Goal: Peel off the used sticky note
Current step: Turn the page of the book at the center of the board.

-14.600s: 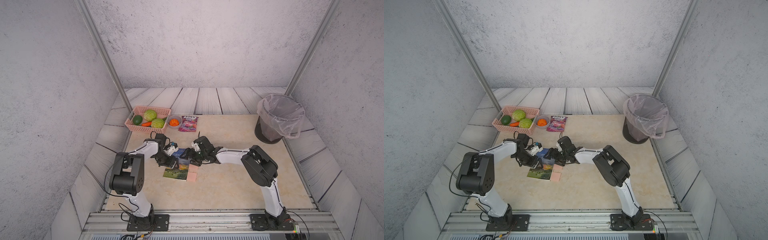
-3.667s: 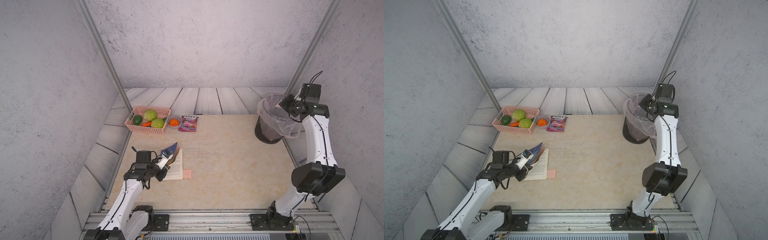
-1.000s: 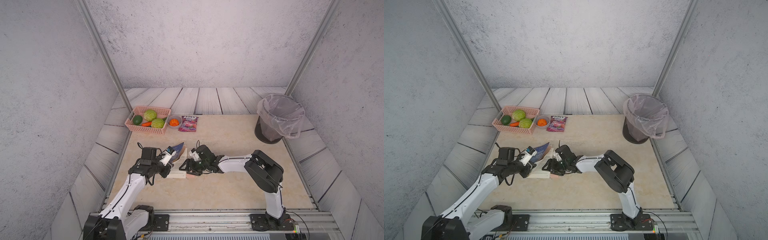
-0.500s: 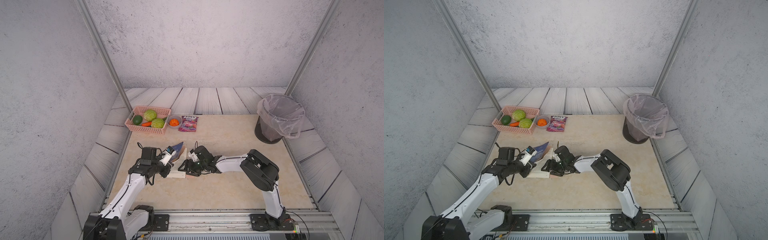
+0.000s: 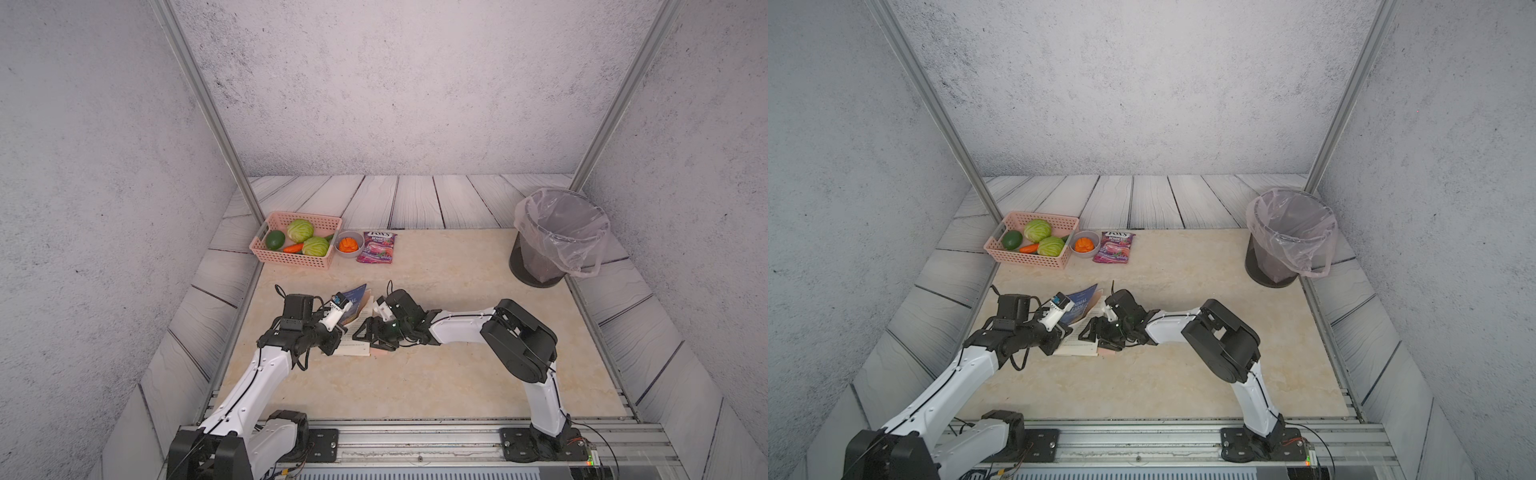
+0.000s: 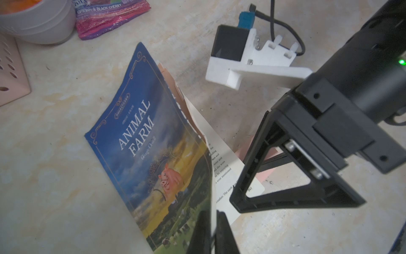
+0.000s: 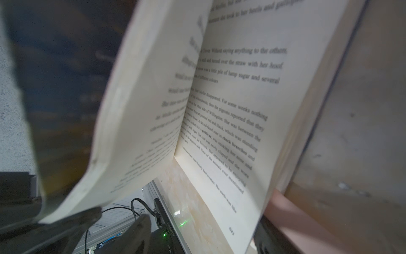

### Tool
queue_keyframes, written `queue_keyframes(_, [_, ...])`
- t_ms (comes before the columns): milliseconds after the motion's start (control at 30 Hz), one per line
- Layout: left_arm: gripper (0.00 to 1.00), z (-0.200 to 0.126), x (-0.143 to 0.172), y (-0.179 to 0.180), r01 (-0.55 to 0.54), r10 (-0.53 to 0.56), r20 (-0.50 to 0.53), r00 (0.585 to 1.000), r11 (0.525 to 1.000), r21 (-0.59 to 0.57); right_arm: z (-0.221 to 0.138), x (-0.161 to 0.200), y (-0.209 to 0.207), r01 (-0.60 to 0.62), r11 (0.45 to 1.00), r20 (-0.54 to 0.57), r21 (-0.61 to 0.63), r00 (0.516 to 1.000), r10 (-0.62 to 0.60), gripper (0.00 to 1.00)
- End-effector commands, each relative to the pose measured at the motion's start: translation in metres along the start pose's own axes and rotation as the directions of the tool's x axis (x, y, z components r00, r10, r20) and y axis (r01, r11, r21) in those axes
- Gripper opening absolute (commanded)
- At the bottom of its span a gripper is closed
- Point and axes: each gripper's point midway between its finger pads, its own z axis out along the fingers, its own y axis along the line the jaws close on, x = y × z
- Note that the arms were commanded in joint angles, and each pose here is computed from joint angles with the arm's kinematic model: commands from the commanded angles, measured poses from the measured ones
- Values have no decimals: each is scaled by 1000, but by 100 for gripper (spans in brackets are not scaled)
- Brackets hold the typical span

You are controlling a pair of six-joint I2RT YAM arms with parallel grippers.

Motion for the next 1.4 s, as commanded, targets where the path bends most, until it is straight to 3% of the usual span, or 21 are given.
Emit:
queue_keyframes(0, [0, 2, -2, -2, 3, -3, 10, 1000, 1000, 14, 6, 0, 4, 11, 1000, -12, -8, 1000, -11, 77])
queue_keyframes(500, [0, 3, 3, -4, -4, 4, -1, 1000, 1000, 22, 5, -9, 27, 33, 989, 37, -143, 999, -28, 82])
queue_keyframes(733, [0, 5, 9, -9, -11, 11, -13, 1000, 999, 47, 6, -14, 27, 20, 992, 44, -122, 999, -15, 83])
queue_keyframes(1367, [0, 8, 15, -11, -13, 15, -32, 999, 998, 60, -7, -19, 46, -21, 969, 95, -247, 994, 46, 83])
